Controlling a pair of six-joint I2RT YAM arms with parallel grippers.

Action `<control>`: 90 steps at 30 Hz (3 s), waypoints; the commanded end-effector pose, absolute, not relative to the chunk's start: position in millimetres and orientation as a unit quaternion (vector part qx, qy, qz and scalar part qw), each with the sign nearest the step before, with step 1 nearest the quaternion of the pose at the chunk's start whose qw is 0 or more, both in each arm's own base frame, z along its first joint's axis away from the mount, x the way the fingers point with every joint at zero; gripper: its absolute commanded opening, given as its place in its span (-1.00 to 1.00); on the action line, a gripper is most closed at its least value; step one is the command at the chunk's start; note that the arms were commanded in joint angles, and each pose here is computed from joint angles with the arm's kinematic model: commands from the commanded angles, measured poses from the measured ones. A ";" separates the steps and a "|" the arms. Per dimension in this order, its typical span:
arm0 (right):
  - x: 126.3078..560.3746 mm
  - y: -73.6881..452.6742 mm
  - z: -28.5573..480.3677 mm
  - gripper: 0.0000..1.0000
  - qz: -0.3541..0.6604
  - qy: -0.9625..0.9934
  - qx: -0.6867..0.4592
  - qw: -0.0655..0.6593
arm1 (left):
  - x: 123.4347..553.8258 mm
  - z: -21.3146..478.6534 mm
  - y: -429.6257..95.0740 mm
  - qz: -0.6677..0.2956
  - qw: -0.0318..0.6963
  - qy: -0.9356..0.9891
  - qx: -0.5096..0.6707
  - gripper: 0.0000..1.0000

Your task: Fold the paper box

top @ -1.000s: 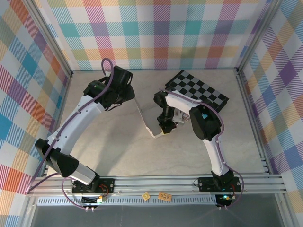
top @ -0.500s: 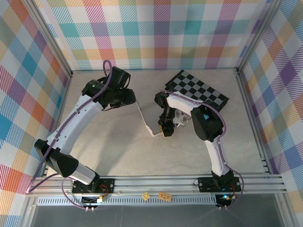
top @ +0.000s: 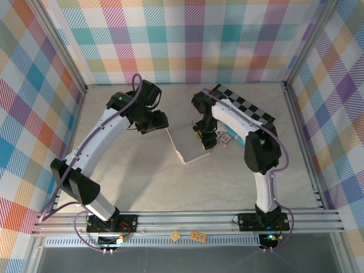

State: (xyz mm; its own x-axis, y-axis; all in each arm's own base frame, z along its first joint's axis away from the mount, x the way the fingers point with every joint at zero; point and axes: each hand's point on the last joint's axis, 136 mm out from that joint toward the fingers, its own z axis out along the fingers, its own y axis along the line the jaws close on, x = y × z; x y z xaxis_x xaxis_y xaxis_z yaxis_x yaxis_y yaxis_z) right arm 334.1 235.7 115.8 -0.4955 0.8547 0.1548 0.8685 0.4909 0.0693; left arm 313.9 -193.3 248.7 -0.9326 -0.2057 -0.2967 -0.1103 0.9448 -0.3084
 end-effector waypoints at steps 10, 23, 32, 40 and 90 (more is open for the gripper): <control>355.7 217.9 163.6 0.04 -0.187 -0.971 -0.124 -0.079 | 310.8 221.1 -228.2 -0.134 0.106 0.984 -0.052 -0.09; 351.5 214.6 163.2 -0.12 -0.191 -0.972 -0.112 -0.082 | 323.7 205.7 -223.3 -0.037 0.119 0.992 0.013 -1.00; 350.3 205.1 171.4 -0.19 -0.174 -0.975 -0.096 -0.100 | 341.1 234.5 -234.4 -0.024 0.153 0.972 0.176 -1.00; 341.8 189.1 175.8 -0.19 -0.173 -0.974 -0.081 -0.122 | 346.1 248.8 -259.5 -0.032 0.214 0.898 0.383 -1.00; 369.7 161.5 178.1 0.03 -0.210 -0.937 0.054 -0.273 | 333.9 266.4 -217.3 -0.127 0.296 0.938 0.130 0.08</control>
